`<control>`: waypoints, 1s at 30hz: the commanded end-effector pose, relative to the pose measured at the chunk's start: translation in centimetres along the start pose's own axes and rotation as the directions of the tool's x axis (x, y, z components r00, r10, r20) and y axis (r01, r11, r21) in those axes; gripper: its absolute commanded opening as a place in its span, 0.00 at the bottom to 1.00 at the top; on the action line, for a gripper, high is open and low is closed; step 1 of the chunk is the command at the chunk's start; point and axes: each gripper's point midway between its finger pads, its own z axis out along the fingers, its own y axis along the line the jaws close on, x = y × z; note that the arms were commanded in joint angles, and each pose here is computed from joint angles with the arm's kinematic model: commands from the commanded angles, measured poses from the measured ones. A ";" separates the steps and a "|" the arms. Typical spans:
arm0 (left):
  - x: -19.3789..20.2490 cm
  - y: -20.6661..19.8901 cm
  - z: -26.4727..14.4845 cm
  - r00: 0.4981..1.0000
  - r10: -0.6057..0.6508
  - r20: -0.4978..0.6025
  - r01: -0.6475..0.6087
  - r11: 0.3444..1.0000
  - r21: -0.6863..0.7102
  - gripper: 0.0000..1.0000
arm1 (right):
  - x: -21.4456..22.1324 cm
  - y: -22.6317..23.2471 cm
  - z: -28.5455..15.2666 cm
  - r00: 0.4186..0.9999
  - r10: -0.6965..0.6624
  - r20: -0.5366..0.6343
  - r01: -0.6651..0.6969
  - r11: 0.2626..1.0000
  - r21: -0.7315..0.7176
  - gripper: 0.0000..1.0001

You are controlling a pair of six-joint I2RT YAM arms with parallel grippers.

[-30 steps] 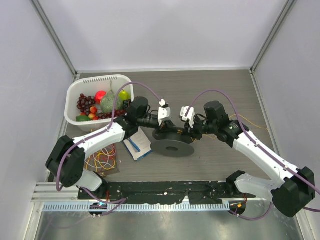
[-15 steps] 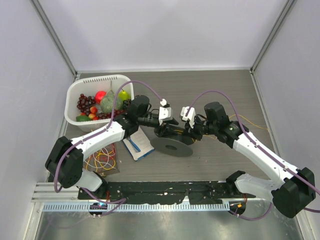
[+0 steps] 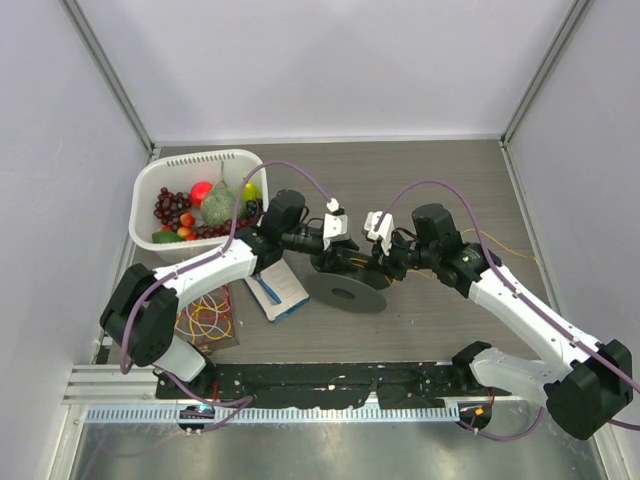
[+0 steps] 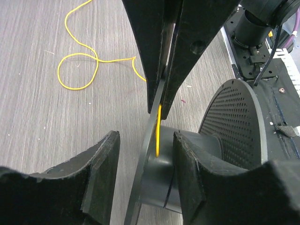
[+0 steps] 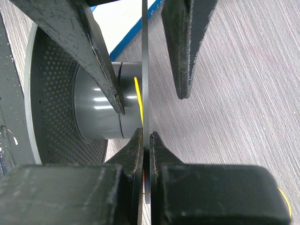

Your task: Wrap the cables

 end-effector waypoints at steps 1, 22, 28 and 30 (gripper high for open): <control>-1.3 0.2 0.4 0.999 0.046 0.030 -0.046 0.999 0.020 0.49 | -5.1 -0.7 -1.3 0.983 -0.081 0.164 0.075 0.996 0.039 0.01; -3.4 0.8 -0.5 0.997 0.002 0.072 0.003 0.998 -0.063 0.00 | -5.5 -1.0 -1.8 0.979 -0.090 0.183 0.077 0.994 0.074 0.01; -4.2 -0.1 -1.3 0.995 0.050 0.089 -0.045 0.997 -0.060 0.67 | -5.2 -0.9 -2.0 0.980 -0.096 0.172 0.085 0.994 0.074 0.01; -4.2 0.0 -1.5 0.994 0.065 0.084 -0.059 0.995 -0.076 0.81 | -5.2 -0.8 -2.1 0.980 -0.107 0.170 0.097 0.993 0.069 0.01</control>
